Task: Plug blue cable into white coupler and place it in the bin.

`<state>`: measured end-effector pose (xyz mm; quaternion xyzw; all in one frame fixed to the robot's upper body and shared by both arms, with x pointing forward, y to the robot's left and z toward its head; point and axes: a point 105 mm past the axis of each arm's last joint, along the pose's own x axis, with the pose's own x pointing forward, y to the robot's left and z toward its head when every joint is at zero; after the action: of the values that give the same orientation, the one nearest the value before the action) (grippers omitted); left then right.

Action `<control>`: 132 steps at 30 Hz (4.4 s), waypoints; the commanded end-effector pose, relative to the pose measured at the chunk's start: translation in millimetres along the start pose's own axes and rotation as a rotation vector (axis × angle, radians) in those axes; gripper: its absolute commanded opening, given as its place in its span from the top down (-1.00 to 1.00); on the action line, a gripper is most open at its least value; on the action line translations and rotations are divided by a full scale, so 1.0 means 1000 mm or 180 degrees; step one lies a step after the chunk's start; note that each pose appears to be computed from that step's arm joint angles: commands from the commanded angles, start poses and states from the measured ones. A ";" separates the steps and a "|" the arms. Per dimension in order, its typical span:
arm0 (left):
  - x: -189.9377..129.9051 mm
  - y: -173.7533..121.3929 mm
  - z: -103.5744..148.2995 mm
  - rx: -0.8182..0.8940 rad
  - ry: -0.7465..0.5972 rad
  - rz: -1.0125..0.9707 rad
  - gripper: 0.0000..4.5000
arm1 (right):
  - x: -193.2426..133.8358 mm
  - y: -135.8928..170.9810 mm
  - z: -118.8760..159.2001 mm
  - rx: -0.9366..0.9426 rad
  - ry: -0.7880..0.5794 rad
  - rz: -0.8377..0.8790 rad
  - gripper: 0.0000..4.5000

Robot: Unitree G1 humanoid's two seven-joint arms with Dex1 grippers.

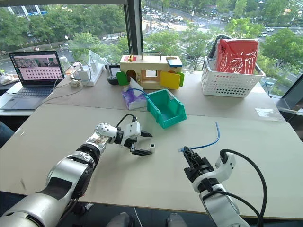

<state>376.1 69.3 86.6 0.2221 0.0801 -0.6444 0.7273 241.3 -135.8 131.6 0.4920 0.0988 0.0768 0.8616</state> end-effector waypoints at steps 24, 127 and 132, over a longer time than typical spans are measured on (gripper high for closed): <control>-0.066 -0.111 0.009 -0.1860 -0.0458 0.1814 -1.00 | 0.002 0.013 -0.017 0.0056 0.0443 0.0270 1.00; 0.020 -0.064 0.028 0.0651 0.0110 -0.0658 0.73 | 0.011 0.012 -0.011 -0.0031 -0.0172 0.0258 1.00; 0.020 -0.054 0.030 0.0653 0.0174 -0.0666 0.73 | 0.012 0.013 -0.010 -0.0039 -0.0195 0.0285 1.00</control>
<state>315.3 36.4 83.0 0.2946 0.0718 -0.7196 0.6247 249.8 -116.6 126.1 0.4905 0.0730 0.0915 0.8635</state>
